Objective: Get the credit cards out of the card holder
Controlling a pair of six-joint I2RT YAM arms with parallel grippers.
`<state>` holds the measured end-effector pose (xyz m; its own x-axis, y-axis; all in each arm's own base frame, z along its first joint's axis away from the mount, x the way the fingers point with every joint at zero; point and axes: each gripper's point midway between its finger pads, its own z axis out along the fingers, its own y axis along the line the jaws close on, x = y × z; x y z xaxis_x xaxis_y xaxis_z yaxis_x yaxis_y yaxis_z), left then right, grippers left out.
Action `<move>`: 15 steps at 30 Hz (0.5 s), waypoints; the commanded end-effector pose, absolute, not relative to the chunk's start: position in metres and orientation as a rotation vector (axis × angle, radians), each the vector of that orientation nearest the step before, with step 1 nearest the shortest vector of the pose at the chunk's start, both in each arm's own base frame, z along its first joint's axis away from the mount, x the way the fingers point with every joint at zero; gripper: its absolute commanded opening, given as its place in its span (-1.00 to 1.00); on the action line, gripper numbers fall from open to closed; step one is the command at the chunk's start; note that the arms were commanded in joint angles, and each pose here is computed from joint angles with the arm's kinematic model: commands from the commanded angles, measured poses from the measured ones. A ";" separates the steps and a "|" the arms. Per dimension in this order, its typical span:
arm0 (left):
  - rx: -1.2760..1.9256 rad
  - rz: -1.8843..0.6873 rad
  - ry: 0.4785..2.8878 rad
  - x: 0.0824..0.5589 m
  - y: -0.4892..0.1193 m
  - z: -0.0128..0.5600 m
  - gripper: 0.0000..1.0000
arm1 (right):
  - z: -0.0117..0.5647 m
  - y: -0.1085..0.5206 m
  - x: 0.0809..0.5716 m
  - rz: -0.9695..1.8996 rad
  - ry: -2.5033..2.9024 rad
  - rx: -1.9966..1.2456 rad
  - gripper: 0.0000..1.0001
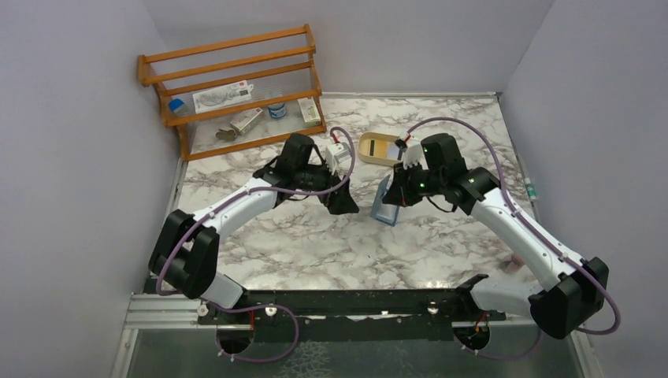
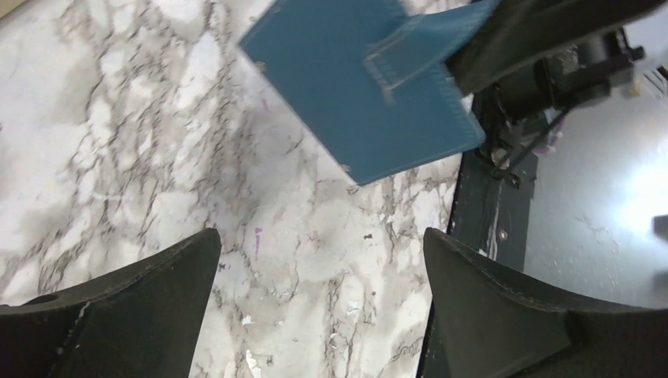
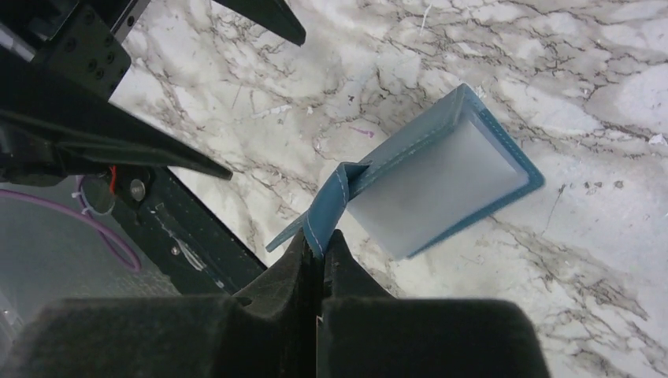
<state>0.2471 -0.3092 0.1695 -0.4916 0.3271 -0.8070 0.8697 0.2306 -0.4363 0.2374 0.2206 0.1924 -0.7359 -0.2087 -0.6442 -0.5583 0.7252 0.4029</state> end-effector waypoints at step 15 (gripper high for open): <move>0.801 -1.308 1.684 0.196 -0.326 0.186 0.98 | 0.197 0.230 0.217 0.964 2.555 -0.218 -0.99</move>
